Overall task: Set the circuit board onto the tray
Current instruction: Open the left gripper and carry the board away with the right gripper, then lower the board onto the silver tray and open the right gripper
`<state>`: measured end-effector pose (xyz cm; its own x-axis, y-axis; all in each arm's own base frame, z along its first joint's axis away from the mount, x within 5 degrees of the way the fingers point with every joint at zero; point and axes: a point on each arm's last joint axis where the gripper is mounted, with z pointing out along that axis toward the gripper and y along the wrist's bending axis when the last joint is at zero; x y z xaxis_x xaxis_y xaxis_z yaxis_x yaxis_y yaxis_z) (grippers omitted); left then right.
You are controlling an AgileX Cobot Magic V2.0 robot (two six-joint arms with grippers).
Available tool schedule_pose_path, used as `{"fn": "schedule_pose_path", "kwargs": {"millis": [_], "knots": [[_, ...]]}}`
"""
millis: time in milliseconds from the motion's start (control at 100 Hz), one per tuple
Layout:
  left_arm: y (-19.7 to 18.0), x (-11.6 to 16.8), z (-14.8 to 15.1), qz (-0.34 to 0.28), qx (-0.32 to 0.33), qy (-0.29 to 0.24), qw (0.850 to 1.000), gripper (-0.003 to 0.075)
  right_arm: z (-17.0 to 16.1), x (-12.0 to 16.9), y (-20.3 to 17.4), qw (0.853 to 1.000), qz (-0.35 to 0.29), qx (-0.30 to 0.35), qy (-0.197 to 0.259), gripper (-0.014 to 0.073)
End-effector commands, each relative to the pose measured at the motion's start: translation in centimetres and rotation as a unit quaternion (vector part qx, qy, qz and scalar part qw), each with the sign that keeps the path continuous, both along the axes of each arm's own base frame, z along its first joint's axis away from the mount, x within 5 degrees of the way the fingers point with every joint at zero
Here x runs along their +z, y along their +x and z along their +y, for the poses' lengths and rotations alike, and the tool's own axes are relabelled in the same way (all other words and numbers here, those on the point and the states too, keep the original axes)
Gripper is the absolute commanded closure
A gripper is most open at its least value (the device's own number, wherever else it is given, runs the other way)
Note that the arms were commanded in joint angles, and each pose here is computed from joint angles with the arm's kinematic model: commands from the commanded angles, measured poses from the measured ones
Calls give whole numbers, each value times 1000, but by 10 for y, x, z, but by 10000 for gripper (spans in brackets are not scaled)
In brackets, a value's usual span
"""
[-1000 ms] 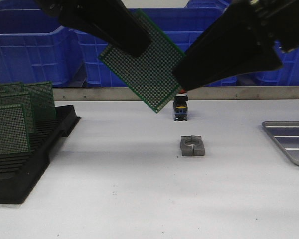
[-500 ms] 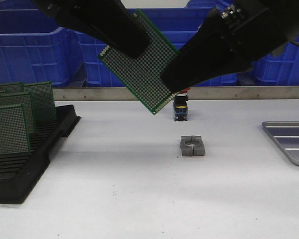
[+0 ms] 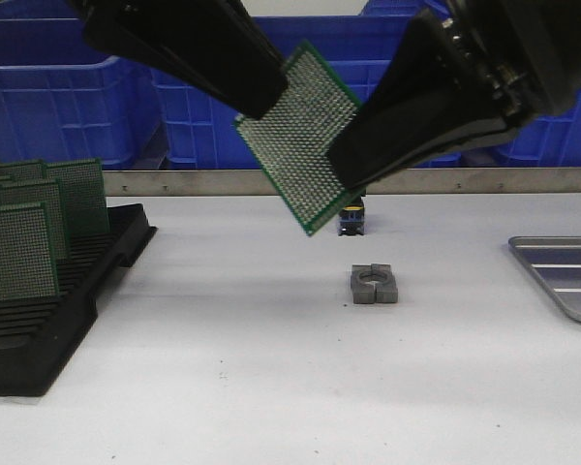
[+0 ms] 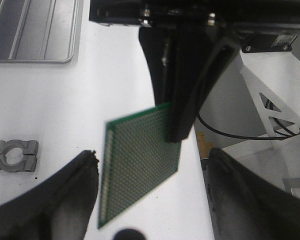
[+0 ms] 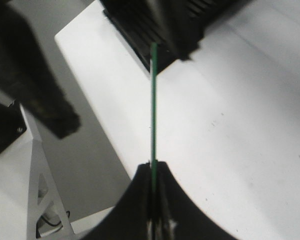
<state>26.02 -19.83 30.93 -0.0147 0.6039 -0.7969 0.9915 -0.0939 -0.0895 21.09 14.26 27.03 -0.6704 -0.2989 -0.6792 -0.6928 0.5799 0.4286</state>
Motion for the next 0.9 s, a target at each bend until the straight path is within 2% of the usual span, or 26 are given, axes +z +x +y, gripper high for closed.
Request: {"fn": "schedule_pose_path", "kwargs": {"millis": [0, 140, 290, 440, 550, 670, 890], "knots": [[-5, 25, -3, -17, 11, -45, 999, 265, -15, 12, 9, 997, 23, -67, 18, 663], [-5, 25, -3, -18, 13, -45, 999, 265, -47, 7, 20, 990, 50, -133, -12, 663], [-5, 25, -3, -18, 13, -45, 999, 270, -85, 3, 31, 978, 47, -203, -34, 663], [-5, 25, -3, -18, 13, -45, 999, 270, -125, 2, 45, 952, 25, -302, -38, 663], [-5, 25, -3, -18, 13, -45, 999, 270, -149, -10, 57, 932, 29, -359, -48, 663], [-5, 25, -3, -18, 13, -45, 999, 270, -166, -30, 75, 920, 59, -384, -56, 663], [-5, 25, -3, -18, 13, -45, 999, 270, -181, -60, 113, 918, 120, -374, -54, 662]]}}
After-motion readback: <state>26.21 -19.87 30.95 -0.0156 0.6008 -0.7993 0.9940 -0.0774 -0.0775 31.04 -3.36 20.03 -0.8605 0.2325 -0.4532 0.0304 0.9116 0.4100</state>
